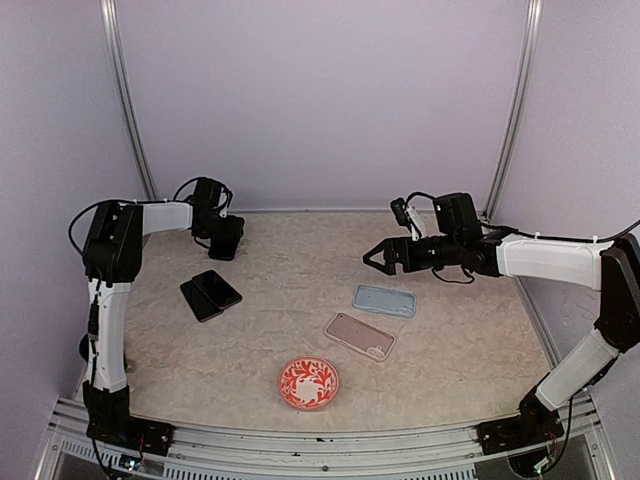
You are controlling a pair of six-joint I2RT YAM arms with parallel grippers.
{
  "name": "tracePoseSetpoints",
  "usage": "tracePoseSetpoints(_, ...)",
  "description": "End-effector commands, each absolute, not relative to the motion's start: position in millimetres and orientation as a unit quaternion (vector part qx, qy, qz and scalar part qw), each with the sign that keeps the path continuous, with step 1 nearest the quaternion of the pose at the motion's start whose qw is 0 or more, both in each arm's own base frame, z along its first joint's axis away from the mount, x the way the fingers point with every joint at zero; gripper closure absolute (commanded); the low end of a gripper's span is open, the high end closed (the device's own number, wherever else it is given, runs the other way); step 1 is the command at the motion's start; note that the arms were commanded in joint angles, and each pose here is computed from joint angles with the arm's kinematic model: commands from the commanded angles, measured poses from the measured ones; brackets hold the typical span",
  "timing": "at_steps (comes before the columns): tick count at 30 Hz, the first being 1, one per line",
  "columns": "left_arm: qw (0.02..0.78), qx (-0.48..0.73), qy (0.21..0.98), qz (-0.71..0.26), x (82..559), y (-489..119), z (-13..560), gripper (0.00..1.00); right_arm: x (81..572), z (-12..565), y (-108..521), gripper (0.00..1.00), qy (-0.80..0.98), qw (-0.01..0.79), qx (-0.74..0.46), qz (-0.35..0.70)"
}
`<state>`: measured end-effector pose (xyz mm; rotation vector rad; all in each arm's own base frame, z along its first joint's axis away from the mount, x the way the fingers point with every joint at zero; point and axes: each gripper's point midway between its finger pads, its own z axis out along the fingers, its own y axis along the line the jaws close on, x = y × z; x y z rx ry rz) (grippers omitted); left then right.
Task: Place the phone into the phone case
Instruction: Place the phone with the phone case at the corner of the board.
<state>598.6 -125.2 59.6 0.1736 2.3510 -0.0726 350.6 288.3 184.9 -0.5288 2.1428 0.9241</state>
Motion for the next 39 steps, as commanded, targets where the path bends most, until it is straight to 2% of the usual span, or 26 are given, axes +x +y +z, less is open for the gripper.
tracePoseSetpoints(1,0.405,0.048,0.912,-0.031,613.5,-124.6,75.4,0.73,353.5,191.3,283.7,0.0,0.83,0.377,-0.202,0.358)
tracePoseSetpoints(15,0.367,0.007,0.93,-0.023,611.2,-105.6,48.8,0.72,355.0,188.6,285.5,0.0,0.831,0.374,-0.202,0.359)
tracePoseSetpoints(21,0.359,0.009,0.933,-0.023,611.9,-106.1,43.3,0.68,355.6,189.9,286.1,0.0,0.831,0.374,-0.203,0.36)
tracePoseSetpoints(35,0.341,0.014,0.94,-0.023,609.9,-107.8,34.1,0.46,357.5,189.8,287.7,0.0,0.831,0.371,-0.204,0.359)
tracePoseSetpoints(39,0.342,0.011,0.939,-0.02,609.8,-106.4,34.8,0.36,358.0,190.2,288.3,0.0,0.832,0.37,-0.205,0.359)
